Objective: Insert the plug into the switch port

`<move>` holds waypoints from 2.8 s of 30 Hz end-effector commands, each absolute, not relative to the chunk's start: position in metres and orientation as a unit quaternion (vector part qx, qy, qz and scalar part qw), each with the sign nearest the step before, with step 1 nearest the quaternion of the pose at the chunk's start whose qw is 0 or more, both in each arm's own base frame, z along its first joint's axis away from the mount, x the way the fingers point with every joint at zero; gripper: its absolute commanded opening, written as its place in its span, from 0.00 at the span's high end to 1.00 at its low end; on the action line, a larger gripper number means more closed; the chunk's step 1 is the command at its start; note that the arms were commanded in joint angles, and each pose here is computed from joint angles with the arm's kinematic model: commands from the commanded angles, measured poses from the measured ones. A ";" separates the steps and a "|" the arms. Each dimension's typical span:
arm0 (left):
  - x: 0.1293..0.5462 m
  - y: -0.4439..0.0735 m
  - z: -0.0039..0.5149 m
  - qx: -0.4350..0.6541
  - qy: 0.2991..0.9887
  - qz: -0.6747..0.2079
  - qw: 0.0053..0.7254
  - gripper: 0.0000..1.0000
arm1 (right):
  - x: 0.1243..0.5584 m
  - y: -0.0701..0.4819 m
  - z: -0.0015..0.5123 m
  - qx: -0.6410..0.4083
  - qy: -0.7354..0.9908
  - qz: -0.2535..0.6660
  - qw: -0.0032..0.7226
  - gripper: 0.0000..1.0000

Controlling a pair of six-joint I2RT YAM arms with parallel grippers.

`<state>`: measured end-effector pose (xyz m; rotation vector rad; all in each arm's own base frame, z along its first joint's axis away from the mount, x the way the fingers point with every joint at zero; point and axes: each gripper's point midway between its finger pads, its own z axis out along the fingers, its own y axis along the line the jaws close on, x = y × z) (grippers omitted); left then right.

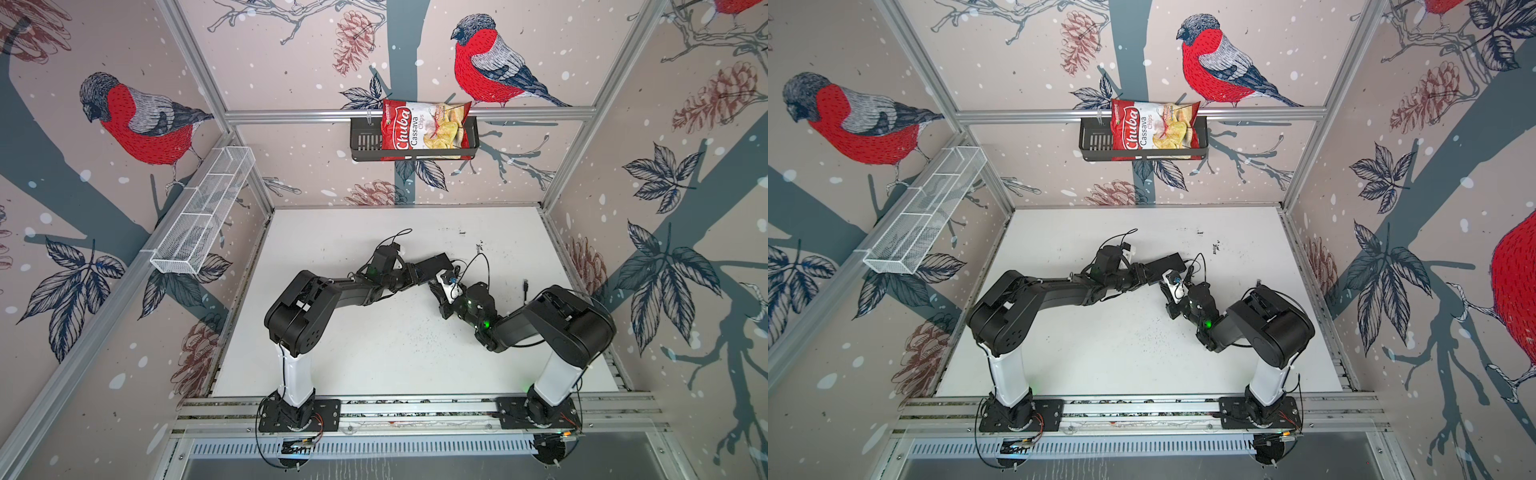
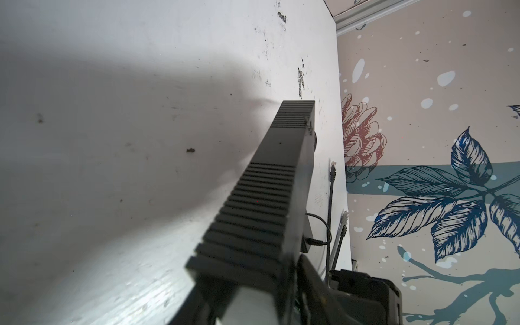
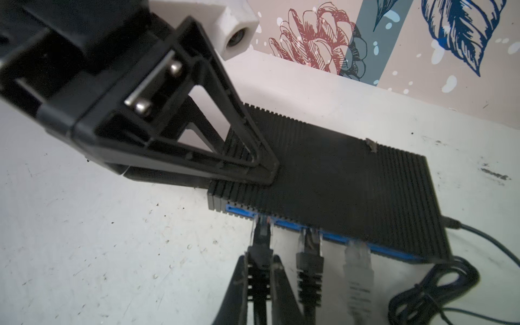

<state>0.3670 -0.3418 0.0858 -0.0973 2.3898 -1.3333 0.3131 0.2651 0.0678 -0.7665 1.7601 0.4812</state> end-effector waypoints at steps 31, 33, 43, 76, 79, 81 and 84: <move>0.316 -0.366 0.113 -0.028 0.794 -0.588 0.151 1.00 | 0.326 0.271 0.116 -0.280 0.694 0.237 0.620 1.00; 0.313 -0.365 0.107 -0.014 0.805 -0.575 0.144 1.00 | 0.325 0.270 0.116 -0.291 0.692 0.239 0.616 1.00; 0.295 -0.373 0.092 0.040 0.827 -0.549 0.110 1.00 | 0.331 0.276 0.131 -0.314 0.673 0.245 0.623 1.00; 0.314 -0.337 0.060 -0.030 0.836 -0.534 0.120 0.57 | 0.341 0.289 0.100 -0.293 0.733 0.223 0.571 1.00; 0.315 -0.330 0.057 -0.037 0.841 -0.526 0.121 0.04 | 0.343 0.289 0.095 -0.289 0.740 0.219 0.566 1.00; 0.316 -0.325 0.054 -0.038 0.848 -0.513 0.125 0.02 | 0.344 0.289 0.091 -0.288 0.745 0.216 0.562 1.00; 0.320 -0.320 0.052 -0.034 0.860 -0.492 0.132 0.02 | 0.345 0.291 0.083 -0.290 0.753 0.212 0.551 1.00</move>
